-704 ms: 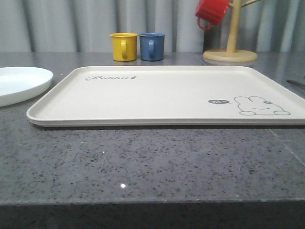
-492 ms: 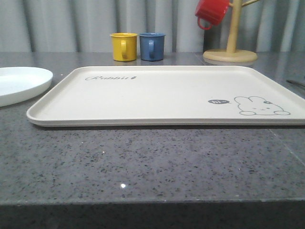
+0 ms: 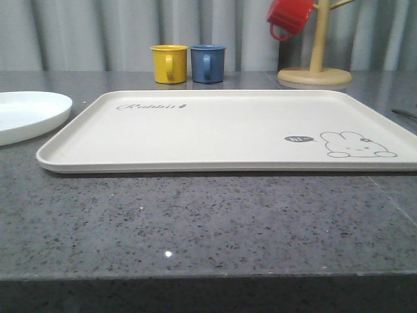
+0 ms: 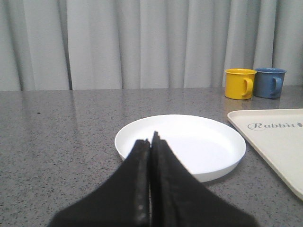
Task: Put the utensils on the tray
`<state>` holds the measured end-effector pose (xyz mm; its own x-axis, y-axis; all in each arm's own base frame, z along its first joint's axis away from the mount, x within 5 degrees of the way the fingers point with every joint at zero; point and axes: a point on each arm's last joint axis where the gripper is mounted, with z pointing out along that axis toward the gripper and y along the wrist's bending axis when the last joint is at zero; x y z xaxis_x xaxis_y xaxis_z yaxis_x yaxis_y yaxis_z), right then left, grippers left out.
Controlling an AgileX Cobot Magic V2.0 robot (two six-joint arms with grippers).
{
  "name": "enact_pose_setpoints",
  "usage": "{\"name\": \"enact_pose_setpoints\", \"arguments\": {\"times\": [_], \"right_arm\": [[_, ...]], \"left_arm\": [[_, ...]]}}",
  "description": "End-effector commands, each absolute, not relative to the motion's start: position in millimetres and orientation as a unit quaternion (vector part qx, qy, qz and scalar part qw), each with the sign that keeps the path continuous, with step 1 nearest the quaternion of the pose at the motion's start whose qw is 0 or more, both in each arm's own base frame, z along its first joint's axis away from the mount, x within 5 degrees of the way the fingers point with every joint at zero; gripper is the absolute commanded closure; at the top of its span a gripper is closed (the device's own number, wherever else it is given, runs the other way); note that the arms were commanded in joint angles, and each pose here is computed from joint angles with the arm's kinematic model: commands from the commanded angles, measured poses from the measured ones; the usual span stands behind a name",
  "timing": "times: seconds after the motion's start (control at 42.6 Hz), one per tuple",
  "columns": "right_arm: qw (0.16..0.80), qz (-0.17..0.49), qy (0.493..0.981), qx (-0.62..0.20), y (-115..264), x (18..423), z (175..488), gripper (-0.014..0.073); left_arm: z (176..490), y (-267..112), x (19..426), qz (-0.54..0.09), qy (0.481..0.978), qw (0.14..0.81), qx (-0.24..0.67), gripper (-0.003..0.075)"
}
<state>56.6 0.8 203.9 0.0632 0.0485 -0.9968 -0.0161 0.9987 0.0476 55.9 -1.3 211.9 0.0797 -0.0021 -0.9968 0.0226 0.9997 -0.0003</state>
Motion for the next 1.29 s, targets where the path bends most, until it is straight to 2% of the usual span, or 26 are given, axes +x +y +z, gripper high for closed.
{"name": "enact_pose_setpoints", "arguments": {"times": [0.0,0.117,0.305,0.469,0.633,0.891,1.196,1.266], "right_arm": [[0.777,0.017,0.629,0.015,0,54,217,0.0662],[0.782,0.022,0.623,0.017,0,50,233,0.0662],[0.777,0.021,0.63,0.006,1,34,292,0.0662],[0.745,0.023,0.666,0.001,2,37,337,0.0662],[0.684,0.025,0.729,-0.002,3,54,359,0.0662],[0.578,0.026,0.816,-0.004,4,90,346,0.0662],[0.524,0.026,0.851,-0.004,5,108,334,0.0656],[0.519,0.026,0.854,-0.005,5,109,332,0.0608]], "left_arm": [[219,-1,53,-0.011,0.631,0.776,0.004,0.0741],[233,-1,50,-0.012,0.616,0.788,0.004,0.0741],[293,-1,34,-0.016,0.593,0.805,0.008,0.0741],[343,-3,31,-0.02,0.63,0.777,0.016,0.0741],[374,-5,45,-0.023,0.688,0.725,0.023,0.0741],[369,-6,78,-0.023,0.743,0.669,0.024,0.0741],[347,-7,98,-0.025,0.784,0.62,0.024,0.074],[344,-7,100,-0.026,0.792,0.61,0.024,0.0712]]}}
